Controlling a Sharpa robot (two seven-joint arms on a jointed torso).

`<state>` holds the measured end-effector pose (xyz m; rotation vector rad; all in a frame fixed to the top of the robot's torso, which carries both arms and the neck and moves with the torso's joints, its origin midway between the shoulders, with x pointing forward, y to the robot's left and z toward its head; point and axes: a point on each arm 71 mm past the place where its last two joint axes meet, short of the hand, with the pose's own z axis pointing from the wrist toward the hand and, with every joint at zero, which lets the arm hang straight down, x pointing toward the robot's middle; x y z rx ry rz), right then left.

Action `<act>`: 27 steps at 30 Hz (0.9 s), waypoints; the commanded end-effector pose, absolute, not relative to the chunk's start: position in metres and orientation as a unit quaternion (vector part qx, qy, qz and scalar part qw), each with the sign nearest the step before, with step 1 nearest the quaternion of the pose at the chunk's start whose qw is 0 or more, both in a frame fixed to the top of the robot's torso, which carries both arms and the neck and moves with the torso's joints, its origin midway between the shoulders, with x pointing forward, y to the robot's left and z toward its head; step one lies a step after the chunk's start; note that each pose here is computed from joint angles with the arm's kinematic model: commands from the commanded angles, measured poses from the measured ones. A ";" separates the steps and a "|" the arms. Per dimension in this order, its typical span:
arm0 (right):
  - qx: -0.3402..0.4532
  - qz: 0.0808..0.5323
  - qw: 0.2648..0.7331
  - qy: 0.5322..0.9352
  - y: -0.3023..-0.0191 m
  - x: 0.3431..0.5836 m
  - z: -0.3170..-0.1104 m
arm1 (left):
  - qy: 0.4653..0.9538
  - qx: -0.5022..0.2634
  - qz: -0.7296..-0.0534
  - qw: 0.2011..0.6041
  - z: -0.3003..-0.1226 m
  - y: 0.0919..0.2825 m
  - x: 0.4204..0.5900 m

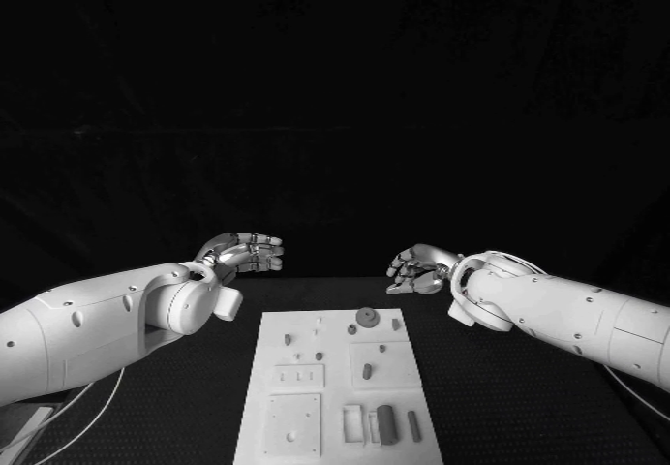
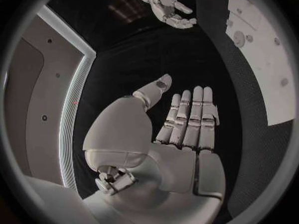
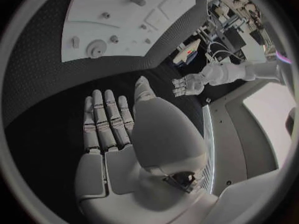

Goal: Assemble the parts on the task board

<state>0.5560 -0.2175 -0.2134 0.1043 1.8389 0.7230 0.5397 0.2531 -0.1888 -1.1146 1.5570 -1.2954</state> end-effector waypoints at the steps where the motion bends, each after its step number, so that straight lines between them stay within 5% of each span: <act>1: -0.072 0.243 0.587 0.769 -0.206 0.557 -0.208 | 0.624 -0.414 -0.535 0.391 -0.178 0.246 0.533; 14: -0.148 0.216 0.631 0.731 -0.175 0.557 -0.203 | 0.623 -0.401 -0.555 0.379 -0.164 0.237 0.523; 27: -0.167 0.182 0.606 0.756 -0.165 0.556 -0.211 | 0.624 -0.398 -0.559 0.373 -0.165 0.233 0.518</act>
